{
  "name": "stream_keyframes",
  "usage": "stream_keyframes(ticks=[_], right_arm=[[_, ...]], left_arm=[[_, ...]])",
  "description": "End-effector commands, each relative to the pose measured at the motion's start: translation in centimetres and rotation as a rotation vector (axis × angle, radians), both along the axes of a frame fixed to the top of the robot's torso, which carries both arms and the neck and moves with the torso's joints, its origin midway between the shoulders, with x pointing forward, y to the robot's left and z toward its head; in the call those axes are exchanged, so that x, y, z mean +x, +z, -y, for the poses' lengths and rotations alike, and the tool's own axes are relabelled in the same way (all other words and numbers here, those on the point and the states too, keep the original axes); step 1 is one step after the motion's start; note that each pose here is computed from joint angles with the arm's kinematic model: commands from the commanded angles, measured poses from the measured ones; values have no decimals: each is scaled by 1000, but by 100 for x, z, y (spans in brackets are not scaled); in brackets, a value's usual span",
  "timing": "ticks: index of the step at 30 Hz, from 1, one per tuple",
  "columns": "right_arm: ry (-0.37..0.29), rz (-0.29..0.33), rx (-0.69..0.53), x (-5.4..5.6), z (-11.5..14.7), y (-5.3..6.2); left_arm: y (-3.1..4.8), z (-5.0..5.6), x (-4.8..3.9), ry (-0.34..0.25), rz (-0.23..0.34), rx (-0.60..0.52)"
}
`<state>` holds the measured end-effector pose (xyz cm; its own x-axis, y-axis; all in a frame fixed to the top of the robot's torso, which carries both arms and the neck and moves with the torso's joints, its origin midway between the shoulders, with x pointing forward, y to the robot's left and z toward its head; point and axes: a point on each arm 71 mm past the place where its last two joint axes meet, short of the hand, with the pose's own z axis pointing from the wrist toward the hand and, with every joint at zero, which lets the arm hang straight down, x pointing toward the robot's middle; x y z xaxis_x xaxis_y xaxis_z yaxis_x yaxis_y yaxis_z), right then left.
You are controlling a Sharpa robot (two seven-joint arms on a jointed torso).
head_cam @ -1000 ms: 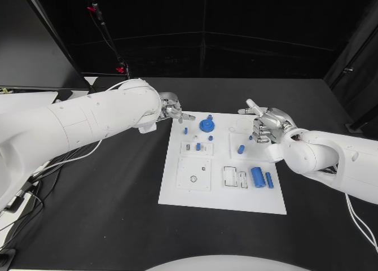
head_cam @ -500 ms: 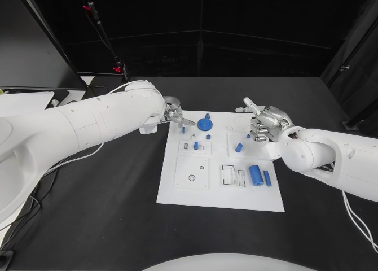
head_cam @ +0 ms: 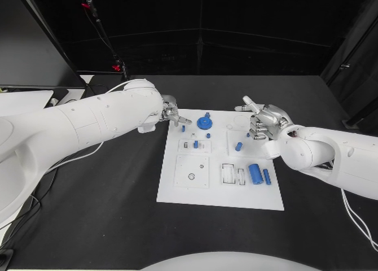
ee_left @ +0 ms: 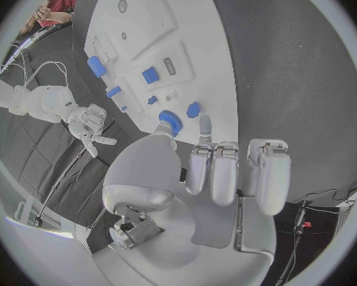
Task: Assemble the parts on the task board
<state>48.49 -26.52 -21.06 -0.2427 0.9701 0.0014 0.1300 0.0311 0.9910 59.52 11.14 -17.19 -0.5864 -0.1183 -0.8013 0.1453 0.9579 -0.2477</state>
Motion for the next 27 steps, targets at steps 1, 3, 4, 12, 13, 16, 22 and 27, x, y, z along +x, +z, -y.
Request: stream_keyframes(ticks=[1, 3, 4, 12, 13, 16, 22, 27], right_arm=[[9, 6, 7, 0, -25, 14], [10, 6, 7, 0, -31, 14], [11, 6, 8, 0, -35, 14], [15, 7, 10, -3, -59, 17], [15, 7, 10, -3, -61, 17], [17, 7, 11, -7, -72, 19], [20, 8, 12, -12, -82, 22], [20, 8, 13, -15, -87, 24]], left_arm=[[23, -3, 24, 15, 19, 8], [27, 5, 35, 15, 20, 8], [28, 10, 40, 15, 20, 9], [-3, 35, 70, 22, 7, 20], [-10, 36, 72, 23, 6, 21], [-44, 34, 76, 28, -1, 24], [-100, 33, 68, 33, -18, 34], [-133, 40, 59, 33, -32, 43]])
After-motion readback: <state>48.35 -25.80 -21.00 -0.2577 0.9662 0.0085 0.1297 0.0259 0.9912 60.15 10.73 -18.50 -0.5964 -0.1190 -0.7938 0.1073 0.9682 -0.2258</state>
